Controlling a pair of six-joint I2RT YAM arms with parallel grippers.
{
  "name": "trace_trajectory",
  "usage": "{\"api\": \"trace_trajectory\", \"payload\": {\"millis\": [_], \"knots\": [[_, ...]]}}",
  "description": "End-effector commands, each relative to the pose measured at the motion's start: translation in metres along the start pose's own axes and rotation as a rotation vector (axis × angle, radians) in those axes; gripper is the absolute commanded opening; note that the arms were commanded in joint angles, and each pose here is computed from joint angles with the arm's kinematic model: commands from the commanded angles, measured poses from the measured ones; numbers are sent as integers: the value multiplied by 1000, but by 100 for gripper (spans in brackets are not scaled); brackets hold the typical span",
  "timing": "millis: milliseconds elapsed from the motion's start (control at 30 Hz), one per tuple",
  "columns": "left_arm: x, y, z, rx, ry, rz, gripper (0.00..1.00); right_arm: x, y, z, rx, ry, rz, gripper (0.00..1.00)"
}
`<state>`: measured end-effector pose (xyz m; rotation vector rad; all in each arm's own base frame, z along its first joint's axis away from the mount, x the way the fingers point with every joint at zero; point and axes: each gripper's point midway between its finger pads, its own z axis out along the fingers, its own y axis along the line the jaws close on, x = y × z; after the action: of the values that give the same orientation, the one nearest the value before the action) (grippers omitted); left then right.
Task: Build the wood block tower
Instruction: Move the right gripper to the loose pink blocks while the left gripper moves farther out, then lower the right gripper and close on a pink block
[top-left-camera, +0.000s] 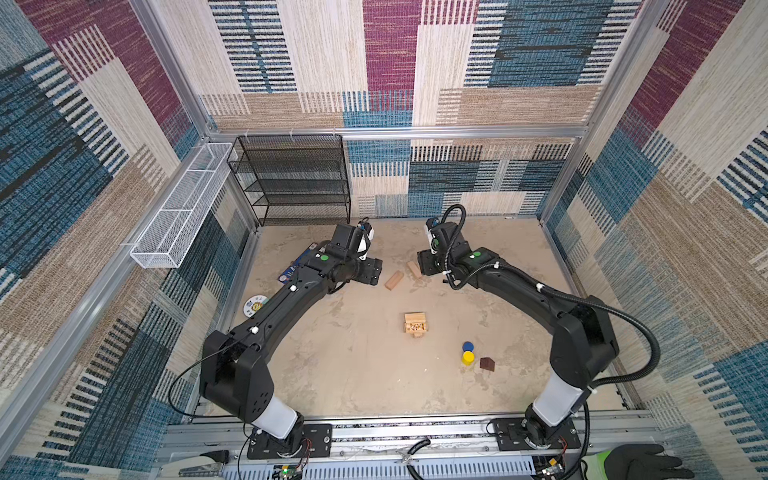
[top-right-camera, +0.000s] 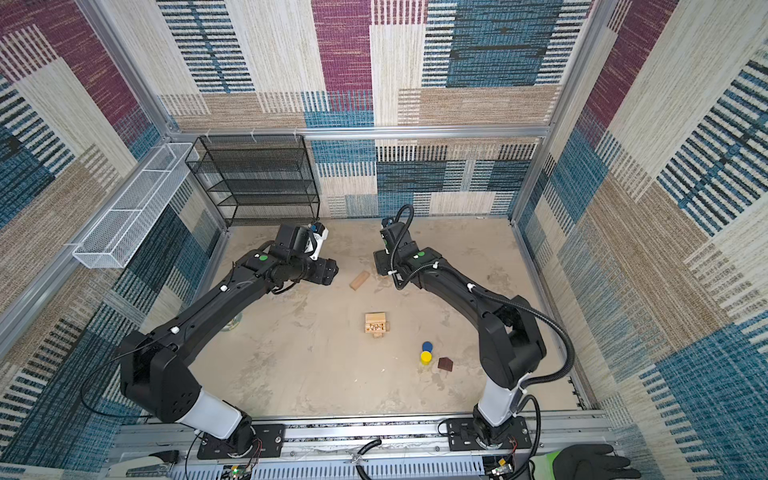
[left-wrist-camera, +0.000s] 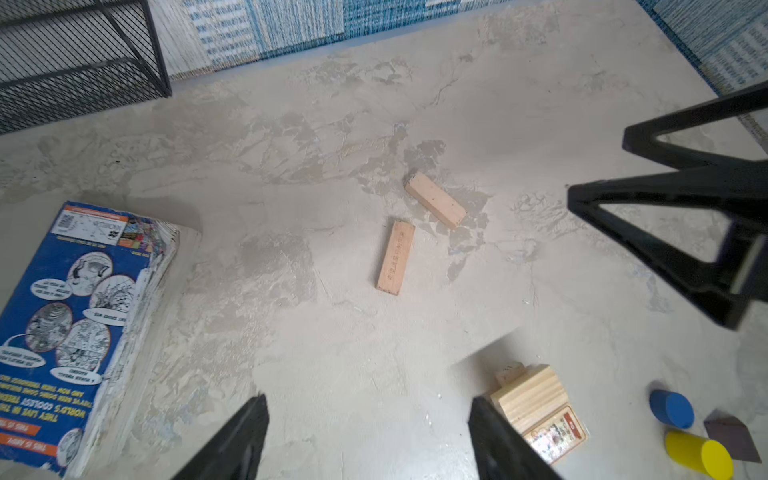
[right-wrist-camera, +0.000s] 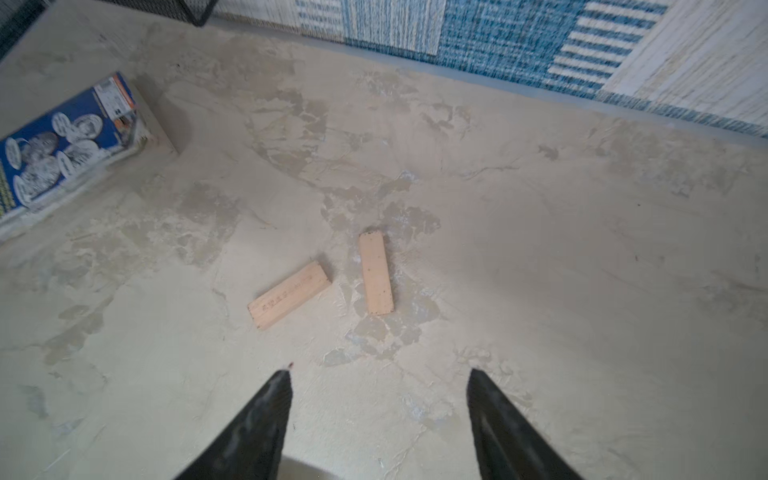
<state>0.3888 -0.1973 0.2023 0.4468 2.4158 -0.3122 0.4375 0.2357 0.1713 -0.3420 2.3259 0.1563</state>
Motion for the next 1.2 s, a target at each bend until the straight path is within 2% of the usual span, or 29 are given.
{"api": "trace_trajectory", "payload": {"millis": [0,167,300,433,600,767,967,1067,1167], "knots": [[-4,-14,11,122,18,-62,81,-1,-2,22,23,0,-18,70],[3,-17,26,208,86,-169,81,15,-3,61,10,53,-35,64],[9,-19,26,227,105,-200,81,26,-7,89,0,101,-33,56],[12,-18,21,226,110,-202,81,35,-2,109,-47,148,-23,58],[13,-18,16,228,111,-207,81,30,5,125,-70,163,-32,58],[14,-15,13,221,109,-211,82,35,8,139,-80,201,-50,44],[13,-11,10,210,103,-210,82,45,3,147,-46,243,-62,43],[13,-9,9,201,100,-209,82,51,3,147,-50,264,-60,35],[13,-6,9,190,98,-211,82,57,5,147,-62,278,-60,31]]}}
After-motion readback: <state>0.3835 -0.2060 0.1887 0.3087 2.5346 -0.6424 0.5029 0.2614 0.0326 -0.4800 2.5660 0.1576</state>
